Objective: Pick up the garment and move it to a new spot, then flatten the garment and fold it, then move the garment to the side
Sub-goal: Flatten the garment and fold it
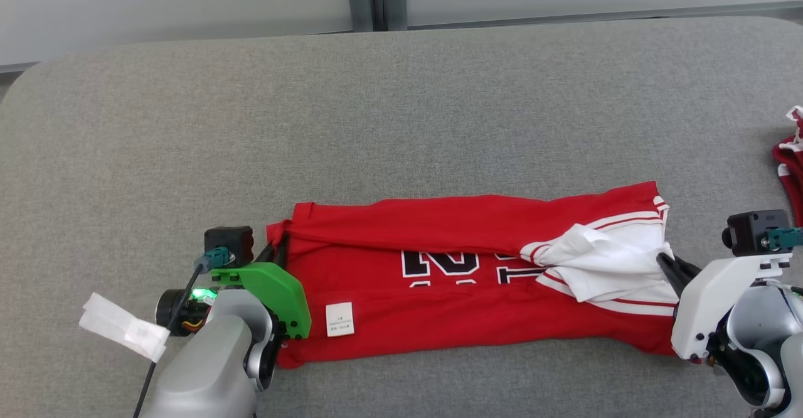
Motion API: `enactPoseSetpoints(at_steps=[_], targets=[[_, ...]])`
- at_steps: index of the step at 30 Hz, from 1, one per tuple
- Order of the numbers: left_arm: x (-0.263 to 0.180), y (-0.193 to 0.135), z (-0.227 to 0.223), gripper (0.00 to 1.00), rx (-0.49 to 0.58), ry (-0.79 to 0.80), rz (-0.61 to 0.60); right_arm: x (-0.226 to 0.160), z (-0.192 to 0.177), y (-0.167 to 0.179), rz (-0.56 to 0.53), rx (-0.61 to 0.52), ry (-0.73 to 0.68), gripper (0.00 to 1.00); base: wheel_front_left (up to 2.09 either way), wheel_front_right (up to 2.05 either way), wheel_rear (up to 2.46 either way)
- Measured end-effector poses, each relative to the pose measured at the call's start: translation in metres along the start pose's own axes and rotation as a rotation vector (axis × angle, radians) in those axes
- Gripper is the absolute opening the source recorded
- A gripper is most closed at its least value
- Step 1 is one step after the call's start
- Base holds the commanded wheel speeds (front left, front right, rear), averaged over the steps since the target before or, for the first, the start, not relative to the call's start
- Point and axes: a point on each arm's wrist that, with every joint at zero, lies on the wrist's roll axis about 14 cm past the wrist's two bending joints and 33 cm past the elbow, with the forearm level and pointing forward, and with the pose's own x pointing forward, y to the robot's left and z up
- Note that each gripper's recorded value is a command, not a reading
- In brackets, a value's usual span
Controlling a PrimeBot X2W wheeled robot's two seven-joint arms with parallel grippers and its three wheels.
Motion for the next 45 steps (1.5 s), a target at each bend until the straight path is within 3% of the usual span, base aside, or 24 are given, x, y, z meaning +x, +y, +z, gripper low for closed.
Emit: enactPoseSetpoints(at_steps=[1,9,12,14,22,31,45], targets=[[-0.001,0.002,0.000,1.00,-0.006,-0.011,0.007,0.000,-0.004,0.002,0.003,0.006,0.009,1.00,0.00,0.00,0.00],[-0.014,0.010,0.027,1.00,-0.053,-0.150,0.026,-0.010,0.003,0.000,0.000,0.038,-0.023,1.00,0.00,0.00,0.00],[-0.028,0.010,0.063,1.00,-0.084,-0.286,0.000,-0.021,0.015,-0.016,-0.056,0.051,-0.068,1.00,0.00,0.00,0.00],[-0.046,0.007,0.088,1.00,-0.099,-0.399,-0.026,-0.025,0.015,-0.021,-0.082,0.072,-0.076,1.00,0.00,0.00,0.00],[-0.115,0.012,0.099,1.00,-0.116,-0.603,-0.018,-0.021,0.000,-0.024,-0.120,0.151,-0.064,1.00,0.00,0.00,0.00],[-0.159,0.049,0.072,1.00,-0.097,-0.618,0.131,0.005,-0.002,-0.018,-0.130,0.168,-0.057,1.00,0.00,0.00,0.00],[-0.163,0.064,0.062,1.00,-0.077,-0.588,0.201,0.054,-0.041,-0.012,-0.139,0.144,0.127,1.00,0.00,0.00,0.00]])
